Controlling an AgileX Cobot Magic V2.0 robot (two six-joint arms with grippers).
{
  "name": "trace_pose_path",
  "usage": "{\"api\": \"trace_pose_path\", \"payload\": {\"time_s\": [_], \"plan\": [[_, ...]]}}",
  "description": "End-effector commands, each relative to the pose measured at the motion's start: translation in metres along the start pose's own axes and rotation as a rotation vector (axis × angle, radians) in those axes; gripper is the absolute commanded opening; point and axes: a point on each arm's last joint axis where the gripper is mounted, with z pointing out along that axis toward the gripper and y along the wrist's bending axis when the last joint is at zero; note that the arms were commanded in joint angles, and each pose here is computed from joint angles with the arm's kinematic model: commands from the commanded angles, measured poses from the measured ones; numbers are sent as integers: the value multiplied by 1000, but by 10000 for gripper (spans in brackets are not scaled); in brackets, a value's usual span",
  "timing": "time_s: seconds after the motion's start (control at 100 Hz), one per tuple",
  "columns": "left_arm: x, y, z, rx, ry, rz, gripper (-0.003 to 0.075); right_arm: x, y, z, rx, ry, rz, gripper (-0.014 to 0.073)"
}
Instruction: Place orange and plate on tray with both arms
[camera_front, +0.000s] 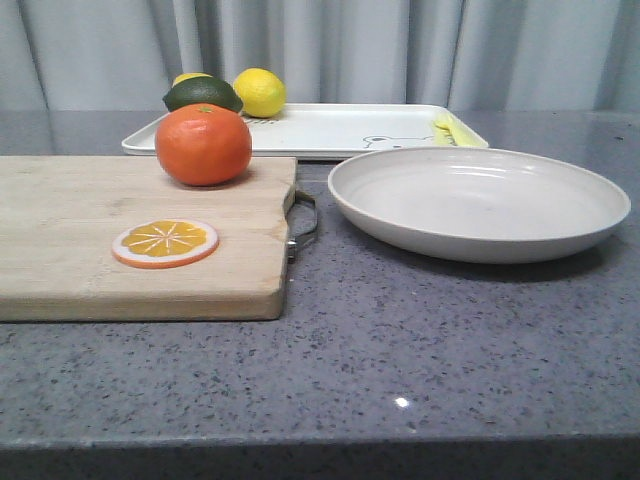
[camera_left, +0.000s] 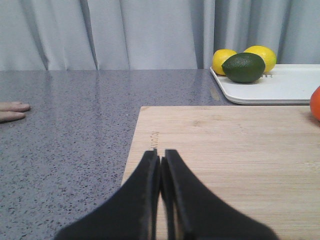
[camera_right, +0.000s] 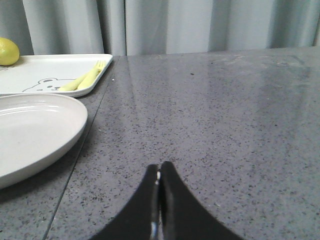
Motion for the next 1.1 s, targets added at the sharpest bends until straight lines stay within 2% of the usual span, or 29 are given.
{"api": "trace_pose_path", "payload": {"time_s": [0.0, 0.81, 1.09], "plan": [[-7, 0, -3, 0, -114, -12, -20, -15, 1, -2, -7, -101, -10, -68], [-8, 0, -3, -1, -124, -12, -20, -15, 2, -2, -8, -105, -10, -68], [-20, 0, -5, -1, -223, -20, -20, -16, 2, -2, -10, -120, -10, -68]]}}
